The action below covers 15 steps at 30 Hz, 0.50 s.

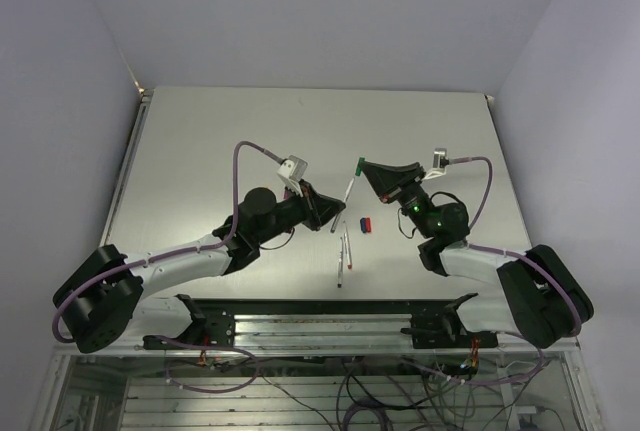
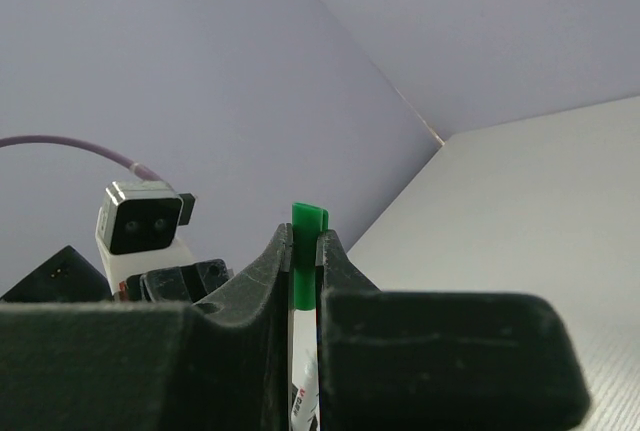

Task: Insert the pens into the pen caps

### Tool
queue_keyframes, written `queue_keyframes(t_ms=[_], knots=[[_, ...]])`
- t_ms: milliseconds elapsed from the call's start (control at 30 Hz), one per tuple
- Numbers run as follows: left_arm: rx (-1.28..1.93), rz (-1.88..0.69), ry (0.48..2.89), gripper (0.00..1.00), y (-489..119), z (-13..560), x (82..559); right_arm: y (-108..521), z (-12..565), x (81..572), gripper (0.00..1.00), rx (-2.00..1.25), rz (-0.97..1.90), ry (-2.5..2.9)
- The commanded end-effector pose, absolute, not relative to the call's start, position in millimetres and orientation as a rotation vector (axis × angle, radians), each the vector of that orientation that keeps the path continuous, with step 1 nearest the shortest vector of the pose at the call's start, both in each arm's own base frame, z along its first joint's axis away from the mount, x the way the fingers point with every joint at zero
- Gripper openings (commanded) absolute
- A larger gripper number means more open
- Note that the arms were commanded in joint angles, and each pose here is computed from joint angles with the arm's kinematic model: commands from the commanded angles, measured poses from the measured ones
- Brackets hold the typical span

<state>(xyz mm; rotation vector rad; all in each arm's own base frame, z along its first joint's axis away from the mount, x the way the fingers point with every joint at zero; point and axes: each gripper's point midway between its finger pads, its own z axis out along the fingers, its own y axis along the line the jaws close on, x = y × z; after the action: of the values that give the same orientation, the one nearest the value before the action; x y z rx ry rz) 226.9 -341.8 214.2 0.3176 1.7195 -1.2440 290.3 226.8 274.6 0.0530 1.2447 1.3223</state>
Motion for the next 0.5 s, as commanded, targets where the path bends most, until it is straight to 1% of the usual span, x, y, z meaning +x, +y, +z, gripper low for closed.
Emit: queue_keyframes(t_ms=[0, 467], knots=[[0.357, -1.291, 1.623, 0.07, -349, 241, 223, 228, 283, 291, 0.00, 0.033, 1.307, 1.215], [0.352, -1.295, 1.596, 0.07, -346, 247, 221, 233, 271, 295, 0.00, 0.025, 1.297, 1.263]])
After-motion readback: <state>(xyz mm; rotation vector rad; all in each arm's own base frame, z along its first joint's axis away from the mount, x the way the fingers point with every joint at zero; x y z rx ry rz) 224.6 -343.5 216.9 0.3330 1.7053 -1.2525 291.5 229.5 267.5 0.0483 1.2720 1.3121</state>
